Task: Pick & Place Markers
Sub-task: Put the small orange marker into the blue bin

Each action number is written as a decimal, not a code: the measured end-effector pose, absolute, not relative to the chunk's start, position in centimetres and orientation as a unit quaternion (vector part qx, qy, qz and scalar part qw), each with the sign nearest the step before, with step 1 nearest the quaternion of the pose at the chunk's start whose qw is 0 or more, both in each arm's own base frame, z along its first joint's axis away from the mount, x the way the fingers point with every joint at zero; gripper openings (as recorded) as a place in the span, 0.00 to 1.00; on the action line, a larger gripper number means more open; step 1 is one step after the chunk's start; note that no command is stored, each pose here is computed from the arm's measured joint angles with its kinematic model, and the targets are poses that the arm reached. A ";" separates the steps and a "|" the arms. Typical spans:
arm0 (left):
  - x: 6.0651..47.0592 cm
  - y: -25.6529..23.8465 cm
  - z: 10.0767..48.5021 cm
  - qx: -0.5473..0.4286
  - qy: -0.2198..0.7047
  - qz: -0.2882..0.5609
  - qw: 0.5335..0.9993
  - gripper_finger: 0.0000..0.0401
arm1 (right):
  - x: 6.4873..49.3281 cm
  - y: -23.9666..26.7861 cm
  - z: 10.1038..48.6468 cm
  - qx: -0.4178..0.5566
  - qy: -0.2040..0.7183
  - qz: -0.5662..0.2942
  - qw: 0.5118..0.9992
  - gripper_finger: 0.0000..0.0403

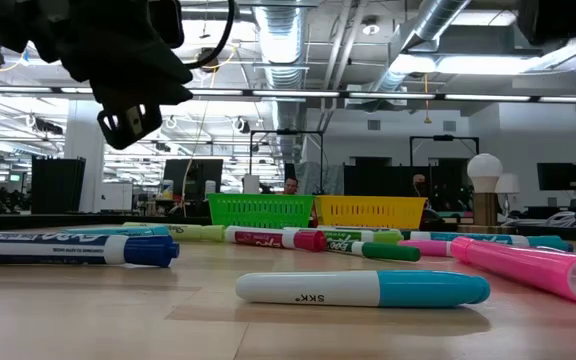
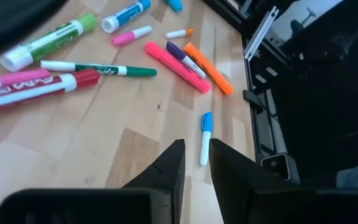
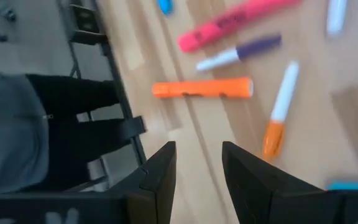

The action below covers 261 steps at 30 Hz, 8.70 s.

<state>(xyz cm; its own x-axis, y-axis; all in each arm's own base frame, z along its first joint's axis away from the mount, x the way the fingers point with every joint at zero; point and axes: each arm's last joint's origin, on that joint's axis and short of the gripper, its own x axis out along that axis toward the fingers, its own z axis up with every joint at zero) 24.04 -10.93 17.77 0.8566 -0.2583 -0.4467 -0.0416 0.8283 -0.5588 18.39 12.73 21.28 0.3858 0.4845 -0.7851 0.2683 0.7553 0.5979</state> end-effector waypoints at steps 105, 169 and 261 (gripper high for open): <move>25.1 -9.0 18.3 -0.202 0.220 -0.055 0.953 0.18 | 20.5 13.1 16.0 0.328 0.575 -0.103 0.743 0.04; 26.3 -4.3 18.3 -0.200 0.199 0.026 0.959 0.18 | 22.1 11.8 12.2 0.232 0.613 -0.189 0.731 0.15; 34.1 -0.3 26.3 -0.435 -0.063 -0.007 0.898 0.46 | 27.6 3.5 26.9 0.341 0.046 -0.062 0.937 0.15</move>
